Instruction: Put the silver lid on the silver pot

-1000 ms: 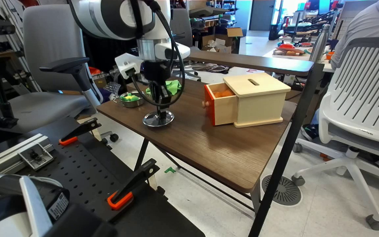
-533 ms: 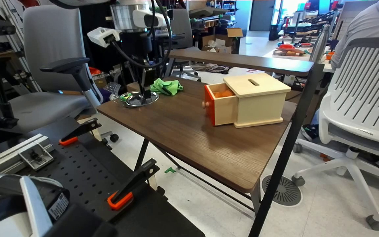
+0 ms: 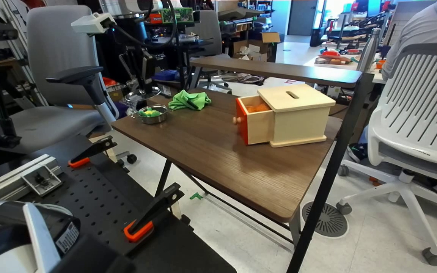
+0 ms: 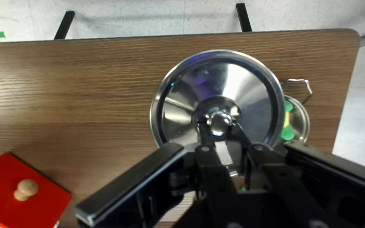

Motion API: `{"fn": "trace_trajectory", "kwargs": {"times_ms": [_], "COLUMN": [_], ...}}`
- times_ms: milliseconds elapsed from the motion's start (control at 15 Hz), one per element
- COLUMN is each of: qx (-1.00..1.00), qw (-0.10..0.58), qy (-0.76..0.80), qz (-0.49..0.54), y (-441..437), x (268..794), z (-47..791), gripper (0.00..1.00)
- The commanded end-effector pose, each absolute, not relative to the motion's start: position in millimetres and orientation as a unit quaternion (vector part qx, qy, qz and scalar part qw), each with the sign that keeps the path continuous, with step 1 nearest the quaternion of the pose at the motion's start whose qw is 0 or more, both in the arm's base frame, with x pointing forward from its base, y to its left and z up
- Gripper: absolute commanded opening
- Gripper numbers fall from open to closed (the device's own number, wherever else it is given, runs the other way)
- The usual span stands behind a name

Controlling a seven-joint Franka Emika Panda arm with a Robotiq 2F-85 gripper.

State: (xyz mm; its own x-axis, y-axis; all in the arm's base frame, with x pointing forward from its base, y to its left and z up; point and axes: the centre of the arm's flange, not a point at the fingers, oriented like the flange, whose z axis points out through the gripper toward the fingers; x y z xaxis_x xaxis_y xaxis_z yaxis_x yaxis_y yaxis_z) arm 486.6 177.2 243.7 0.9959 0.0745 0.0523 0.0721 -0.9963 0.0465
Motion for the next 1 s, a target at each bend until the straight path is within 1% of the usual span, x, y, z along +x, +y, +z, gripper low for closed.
{"fn": "trace_trajectory", "kwargs": {"times_ms": [0, 400, 933], "qx": [0.996, 0.994, 0.994], "qw": [0.036, 0.036, 0.05], "qy": [0.075, 0.101, 0.102], "qz": [0.032, 0.017, -0.003], "y": [219, 258, 274], "x": [501, 531, 562], "z": [240, 213, 167], "gripper": [0.05, 0.05, 0.05]}}
